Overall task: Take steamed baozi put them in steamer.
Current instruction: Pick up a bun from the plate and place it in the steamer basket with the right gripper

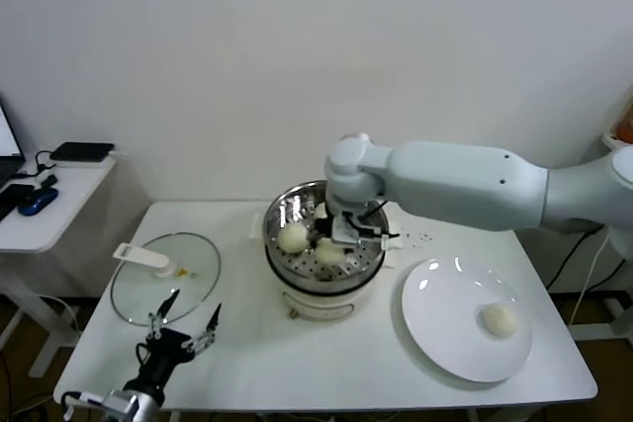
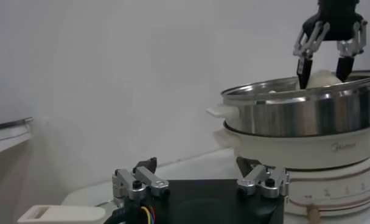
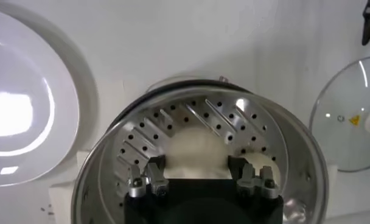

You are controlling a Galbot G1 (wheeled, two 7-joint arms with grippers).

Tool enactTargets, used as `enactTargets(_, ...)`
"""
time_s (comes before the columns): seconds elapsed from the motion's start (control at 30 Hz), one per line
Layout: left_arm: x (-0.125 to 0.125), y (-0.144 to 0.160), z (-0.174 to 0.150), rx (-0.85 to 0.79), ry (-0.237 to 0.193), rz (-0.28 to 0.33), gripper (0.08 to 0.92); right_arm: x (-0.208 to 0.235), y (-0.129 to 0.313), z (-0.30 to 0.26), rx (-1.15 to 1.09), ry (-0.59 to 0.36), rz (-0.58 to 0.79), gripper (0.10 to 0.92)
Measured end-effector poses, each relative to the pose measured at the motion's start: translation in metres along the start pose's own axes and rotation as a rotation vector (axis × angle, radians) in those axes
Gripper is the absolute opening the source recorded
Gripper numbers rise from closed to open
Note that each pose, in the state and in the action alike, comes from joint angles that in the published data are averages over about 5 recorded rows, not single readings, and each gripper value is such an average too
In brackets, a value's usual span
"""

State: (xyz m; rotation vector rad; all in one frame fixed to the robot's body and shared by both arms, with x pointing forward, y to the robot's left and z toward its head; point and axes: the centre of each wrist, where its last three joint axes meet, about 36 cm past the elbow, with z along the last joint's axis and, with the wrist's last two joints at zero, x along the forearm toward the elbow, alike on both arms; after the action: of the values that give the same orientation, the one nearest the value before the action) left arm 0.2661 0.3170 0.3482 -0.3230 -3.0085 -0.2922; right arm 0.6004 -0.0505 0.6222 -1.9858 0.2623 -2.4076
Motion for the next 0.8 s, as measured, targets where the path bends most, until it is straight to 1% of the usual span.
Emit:
enactTargets(0.5, -0.001, -0.001, 0.0, 0.005, 0.001, -0.002, 0.823, -0.017, -0.005, -0.008, 0.025, -0.026, 0.003, 0.682)
enactTargets(0.8, -0.001, -0.002, 0.001, 0.006, 0.005, -0.002, 0.823, -0.023, -0.004, -0.01, 0.031, -0.041, 0.004, 0.724)
